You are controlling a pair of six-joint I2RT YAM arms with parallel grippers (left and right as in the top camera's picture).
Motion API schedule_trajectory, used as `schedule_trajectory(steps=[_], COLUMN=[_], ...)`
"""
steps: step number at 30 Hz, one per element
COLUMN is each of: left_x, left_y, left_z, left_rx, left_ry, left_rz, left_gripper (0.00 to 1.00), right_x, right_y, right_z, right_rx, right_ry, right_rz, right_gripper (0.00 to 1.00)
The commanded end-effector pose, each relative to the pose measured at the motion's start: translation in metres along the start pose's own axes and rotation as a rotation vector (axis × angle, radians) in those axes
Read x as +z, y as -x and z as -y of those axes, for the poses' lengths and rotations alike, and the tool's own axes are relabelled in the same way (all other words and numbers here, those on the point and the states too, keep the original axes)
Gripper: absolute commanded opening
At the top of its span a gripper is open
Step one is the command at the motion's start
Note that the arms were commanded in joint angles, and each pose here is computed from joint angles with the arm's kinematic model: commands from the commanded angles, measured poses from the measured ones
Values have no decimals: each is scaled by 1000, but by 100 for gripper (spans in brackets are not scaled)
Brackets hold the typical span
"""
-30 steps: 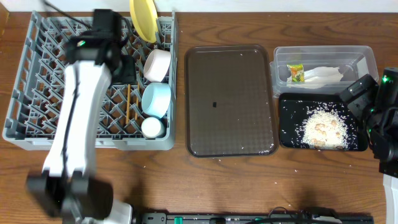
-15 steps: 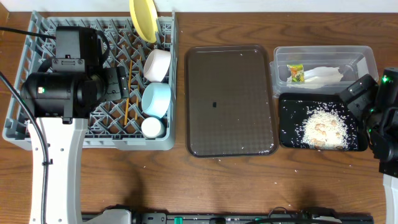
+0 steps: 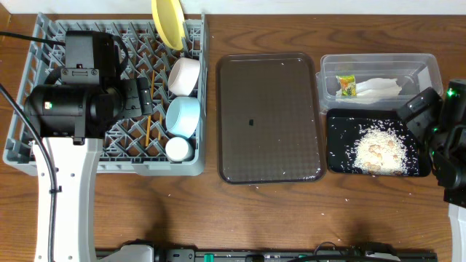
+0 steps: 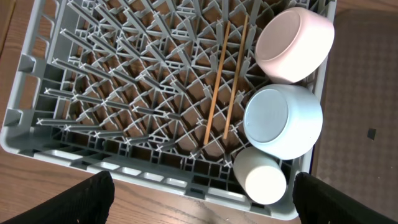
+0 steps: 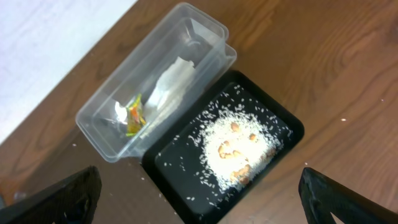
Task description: Sort waste into correct bins and load items into the dishwasher
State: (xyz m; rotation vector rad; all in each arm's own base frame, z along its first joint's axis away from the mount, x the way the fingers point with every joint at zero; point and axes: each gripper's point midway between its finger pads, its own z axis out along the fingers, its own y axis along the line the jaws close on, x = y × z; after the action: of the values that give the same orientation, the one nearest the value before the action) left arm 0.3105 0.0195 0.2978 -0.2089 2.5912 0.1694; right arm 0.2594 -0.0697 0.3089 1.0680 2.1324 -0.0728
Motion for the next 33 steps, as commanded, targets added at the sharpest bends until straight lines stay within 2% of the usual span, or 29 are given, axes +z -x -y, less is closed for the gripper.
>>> schedule_trajectory(steps=[1,4,7,12,20,33], left_x=[-2,-2,-2,-2,-2,-2], left_y=[1,1,1,1,1,1], left_z=[1,1,1,1,1,1], left_rx=[-7,-7,-7,-7,-7,-7], left_ry=[-8,-8,-8,-8,-8,-8], left_rz=[2,2,2,2,2,2], left_gripper=[92,92,93,93,93,93], right_x=[2,-4,-9,-2,36,74], right_y=[0,-2,8,3,-44,-122], right_z=[4,12,22,27,18,17], right_rx=[-14,-17,10,90,-142,-391], right_ry=[-26,-42,-47,88,359,566], right_rz=[-1,5,105,274,497,574], right_gripper=[99,99,99,99,99,99])
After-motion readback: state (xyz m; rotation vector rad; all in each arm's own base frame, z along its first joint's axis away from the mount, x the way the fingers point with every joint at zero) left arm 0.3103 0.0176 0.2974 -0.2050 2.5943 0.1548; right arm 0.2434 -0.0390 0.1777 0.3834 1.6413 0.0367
